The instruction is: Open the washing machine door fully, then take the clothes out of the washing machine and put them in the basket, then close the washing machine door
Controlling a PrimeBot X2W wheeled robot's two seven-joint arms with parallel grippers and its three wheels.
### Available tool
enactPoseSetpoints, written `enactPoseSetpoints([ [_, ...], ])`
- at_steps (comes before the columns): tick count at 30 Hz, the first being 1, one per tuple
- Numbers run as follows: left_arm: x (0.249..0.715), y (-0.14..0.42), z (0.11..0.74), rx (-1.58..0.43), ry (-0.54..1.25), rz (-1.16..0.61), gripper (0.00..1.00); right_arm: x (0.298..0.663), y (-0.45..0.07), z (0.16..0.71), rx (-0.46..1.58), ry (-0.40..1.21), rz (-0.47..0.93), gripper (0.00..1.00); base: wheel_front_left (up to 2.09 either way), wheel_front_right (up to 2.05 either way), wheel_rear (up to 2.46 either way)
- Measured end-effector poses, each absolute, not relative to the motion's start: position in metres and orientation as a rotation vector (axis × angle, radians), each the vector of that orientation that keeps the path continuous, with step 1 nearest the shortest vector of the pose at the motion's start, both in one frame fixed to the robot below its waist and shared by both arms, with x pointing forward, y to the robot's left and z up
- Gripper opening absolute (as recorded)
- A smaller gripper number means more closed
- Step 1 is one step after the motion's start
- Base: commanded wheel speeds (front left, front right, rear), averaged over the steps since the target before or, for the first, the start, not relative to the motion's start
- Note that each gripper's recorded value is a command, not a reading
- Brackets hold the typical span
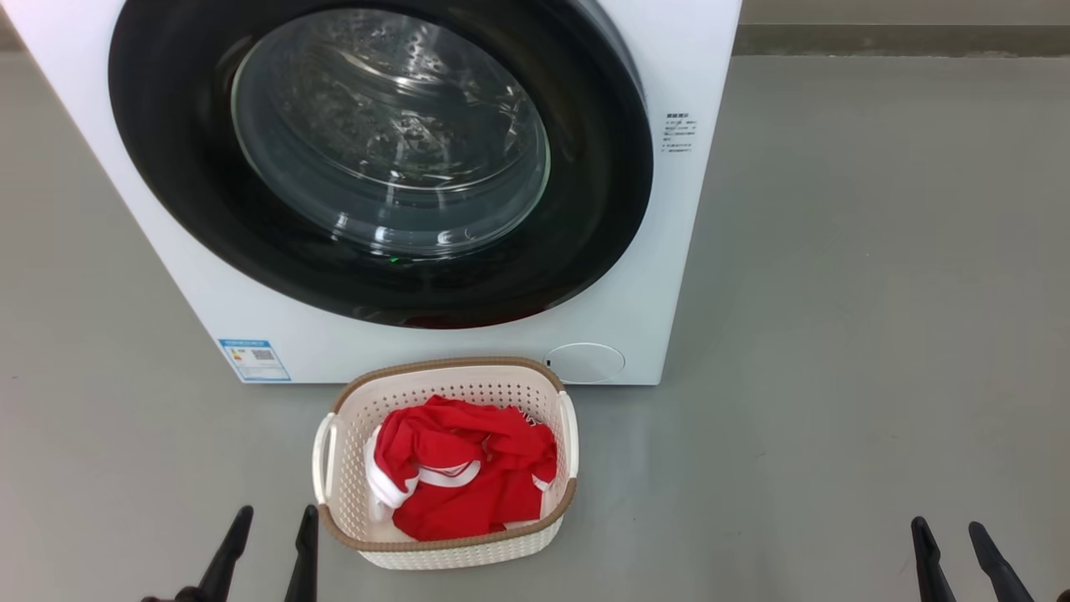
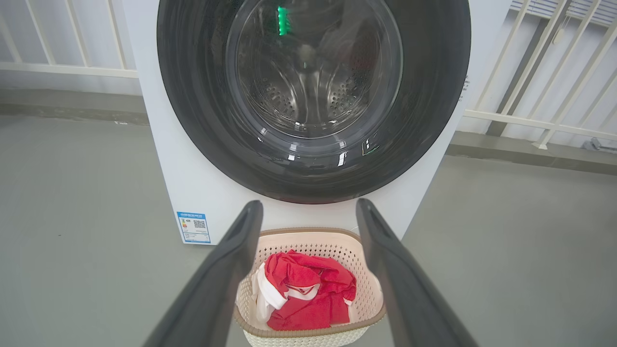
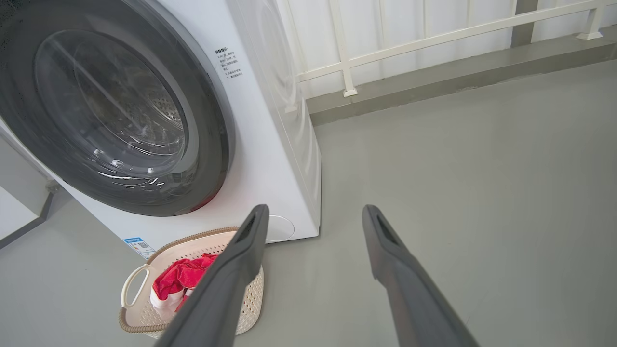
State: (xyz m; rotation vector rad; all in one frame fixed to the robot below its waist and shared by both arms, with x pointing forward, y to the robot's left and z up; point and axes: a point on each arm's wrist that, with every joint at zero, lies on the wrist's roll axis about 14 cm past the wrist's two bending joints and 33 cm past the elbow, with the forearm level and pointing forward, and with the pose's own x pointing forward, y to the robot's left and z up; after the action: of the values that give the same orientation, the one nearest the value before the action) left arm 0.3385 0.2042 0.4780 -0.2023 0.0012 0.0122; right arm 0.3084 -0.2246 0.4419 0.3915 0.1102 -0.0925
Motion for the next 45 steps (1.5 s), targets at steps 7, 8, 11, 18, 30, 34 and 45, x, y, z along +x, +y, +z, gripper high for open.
enactPoseSetpoints([
  [7, 0.339, 0.201, 0.475, -0.202, 0.010, 0.003, 1.00, 0.303, -0.231, 0.441, 0.392, 0.109, -0.117, 1.00, 0.00, 0.00, 0.00],
  [8, 0.339, 0.201, 0.475, -0.202, 0.010, 0.003, 1.00, 0.303, -0.231, 0.441, 0.393, 0.109, -0.118, 1.00, 0.00, 0.00, 0.00],
  [11, 0.339, 0.201, 0.475, -0.203, 0.011, 0.002, 1.00, 0.302, -0.231, 0.441, 0.394, 0.109, -0.120, 1.00, 0.00, 0.00, 0.00],
  [18, 0.336, 0.195, 0.460, -0.228, 0.062, 0.007, 0.00, 0.296, -0.225, 0.425, 0.423, 0.158, -0.138, 0.00, 0.00, 0.00, 0.00],
  [30, 0.333, 0.193, 0.446, -0.336, 0.113, 0.033, 0.00, 0.291, -0.221, 0.412, 0.520, 0.203, -0.173, 0.00, 0.00, 0.00, 0.00],
  [34, 0.333, 0.193, 0.445, -0.373, 0.120, 0.042, 0.00, 0.291, -0.221, 0.411, 0.547, 0.208, -0.181, 0.00, 0.00, 0.00, 0.00],
  [45, 0.334, 0.195, 0.443, -0.477, 0.133, 0.067, 0.00, 0.300, -0.221, 0.415, 0.644, 0.192, -0.197, 0.00, 0.00, 0.00, 0.00],
])
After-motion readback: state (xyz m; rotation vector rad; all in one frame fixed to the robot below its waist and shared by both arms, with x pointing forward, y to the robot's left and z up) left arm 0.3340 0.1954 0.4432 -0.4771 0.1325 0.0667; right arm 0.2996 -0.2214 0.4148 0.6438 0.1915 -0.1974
